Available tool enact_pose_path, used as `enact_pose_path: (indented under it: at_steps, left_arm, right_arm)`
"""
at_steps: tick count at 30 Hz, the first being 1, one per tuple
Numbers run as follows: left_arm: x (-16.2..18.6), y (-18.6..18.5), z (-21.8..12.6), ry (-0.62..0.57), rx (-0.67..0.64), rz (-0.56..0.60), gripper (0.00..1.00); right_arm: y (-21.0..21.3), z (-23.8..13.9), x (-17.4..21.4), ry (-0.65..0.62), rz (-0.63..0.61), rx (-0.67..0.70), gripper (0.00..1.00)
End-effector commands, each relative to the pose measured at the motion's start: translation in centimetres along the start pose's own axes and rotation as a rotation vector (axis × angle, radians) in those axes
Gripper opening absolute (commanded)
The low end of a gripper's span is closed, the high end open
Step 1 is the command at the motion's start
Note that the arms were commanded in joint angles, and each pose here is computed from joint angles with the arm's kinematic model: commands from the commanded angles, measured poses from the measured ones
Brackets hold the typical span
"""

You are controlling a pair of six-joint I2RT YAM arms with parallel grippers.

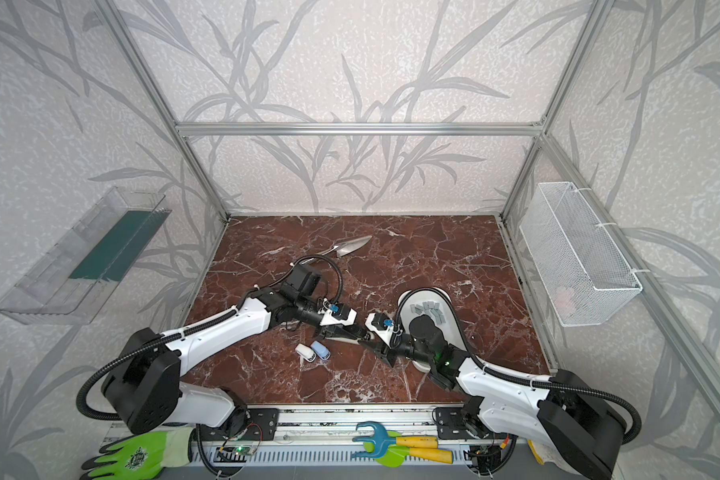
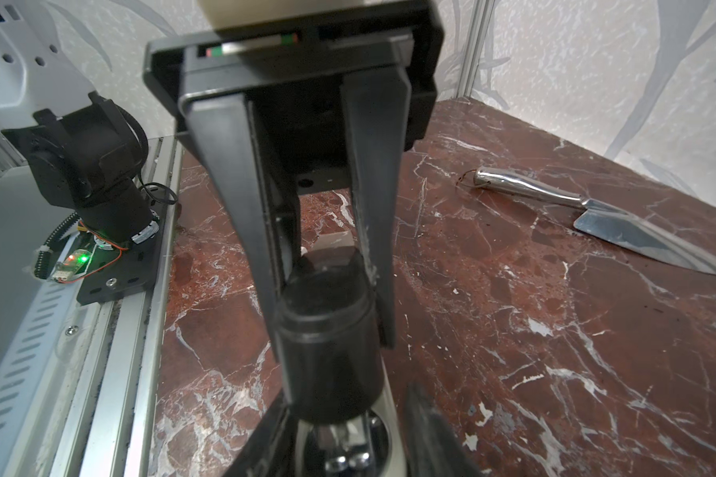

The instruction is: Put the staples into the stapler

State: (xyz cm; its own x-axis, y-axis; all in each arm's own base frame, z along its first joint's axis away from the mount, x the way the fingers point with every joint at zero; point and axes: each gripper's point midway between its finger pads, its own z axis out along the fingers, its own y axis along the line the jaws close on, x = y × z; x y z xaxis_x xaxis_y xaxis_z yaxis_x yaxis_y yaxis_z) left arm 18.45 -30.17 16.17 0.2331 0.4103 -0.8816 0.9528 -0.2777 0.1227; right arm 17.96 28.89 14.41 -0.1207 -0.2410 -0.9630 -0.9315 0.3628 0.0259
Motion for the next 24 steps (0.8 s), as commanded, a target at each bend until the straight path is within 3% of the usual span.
enact_pose_path:
  at_steps: [1,10,20,24]
  left_arm:
    - [-2.2,-0.5,-0.6,-0.079,0.038,0.073,0.00]
    - [-1.9,-0.5,-0.1,-0.085,0.083,0.054,0.00]
    - [-2.0,0.3,-0.3,-0.096,0.066,0.070,0.00]
    - [-3.2,1.2,-1.8,-0.170,0.034,0.086,0.00]
  right_arm:
    - [0.3,0.1,-2.1,-0.070,-0.003,-0.022,0.40]
    - [0.4,0.5,-2.0,-0.069,0.017,-0.038,0.31]
    - [1.0,1.0,-1.0,-0.046,0.032,-0.076,0.03]
    - [0.7,1.2,1.0,0.010,0.036,-0.038,0.00]
